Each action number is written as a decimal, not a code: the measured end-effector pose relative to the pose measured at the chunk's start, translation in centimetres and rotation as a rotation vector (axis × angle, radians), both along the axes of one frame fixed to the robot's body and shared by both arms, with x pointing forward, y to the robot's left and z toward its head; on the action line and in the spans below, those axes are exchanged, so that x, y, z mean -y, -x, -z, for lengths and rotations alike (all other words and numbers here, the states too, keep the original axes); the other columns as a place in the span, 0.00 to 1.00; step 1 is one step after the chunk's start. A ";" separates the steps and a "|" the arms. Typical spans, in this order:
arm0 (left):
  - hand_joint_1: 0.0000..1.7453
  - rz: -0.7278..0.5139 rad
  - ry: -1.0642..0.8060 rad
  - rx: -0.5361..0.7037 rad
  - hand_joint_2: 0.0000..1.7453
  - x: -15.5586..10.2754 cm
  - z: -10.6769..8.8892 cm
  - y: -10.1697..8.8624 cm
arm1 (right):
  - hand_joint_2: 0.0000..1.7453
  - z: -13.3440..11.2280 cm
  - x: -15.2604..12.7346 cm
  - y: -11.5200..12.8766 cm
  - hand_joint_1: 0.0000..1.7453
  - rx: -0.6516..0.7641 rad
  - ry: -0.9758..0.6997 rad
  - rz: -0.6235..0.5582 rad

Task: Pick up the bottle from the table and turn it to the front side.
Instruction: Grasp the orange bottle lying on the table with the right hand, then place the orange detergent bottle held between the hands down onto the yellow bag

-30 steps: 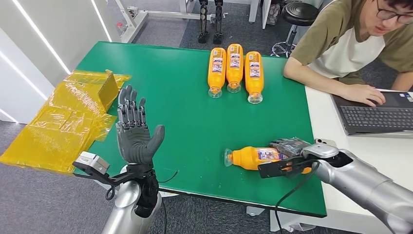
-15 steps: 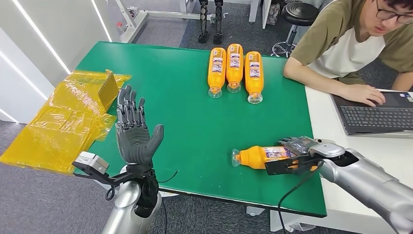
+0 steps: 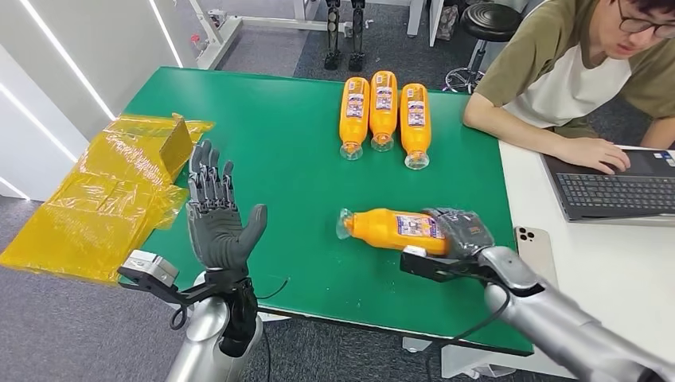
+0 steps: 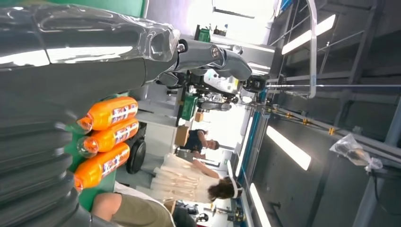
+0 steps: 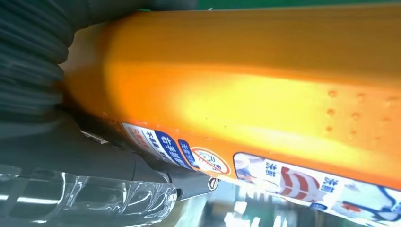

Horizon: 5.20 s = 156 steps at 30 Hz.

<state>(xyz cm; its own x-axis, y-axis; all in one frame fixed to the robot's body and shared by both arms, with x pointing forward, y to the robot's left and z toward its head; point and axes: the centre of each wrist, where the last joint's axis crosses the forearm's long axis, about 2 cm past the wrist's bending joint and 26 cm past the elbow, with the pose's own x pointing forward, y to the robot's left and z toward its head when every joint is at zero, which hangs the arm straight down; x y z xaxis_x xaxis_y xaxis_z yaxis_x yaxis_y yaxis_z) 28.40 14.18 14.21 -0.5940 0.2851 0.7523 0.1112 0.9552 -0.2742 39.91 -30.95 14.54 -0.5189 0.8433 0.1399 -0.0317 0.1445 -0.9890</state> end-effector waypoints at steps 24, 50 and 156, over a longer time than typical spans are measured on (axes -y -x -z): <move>0.00 0.319 -0.053 -0.133 1.00 3.6 2.9 0.1 | 1.00 3.8 -11.6 9.9 1.00 0.373 -0.679 0.022; 0.48 0.445 -0.134 -0.085 1.00 5.3 1.7 0.2 | 1.00 4.6 -13.8 11.4 1.00 0.049 -0.495 0.044; 1.00 0.154 -2.376 -0.342 1.00 -25.9 4.5 -11.0 | 1.00 -0.8 -14.7 18.0 0.00 0.491 -1.273 0.042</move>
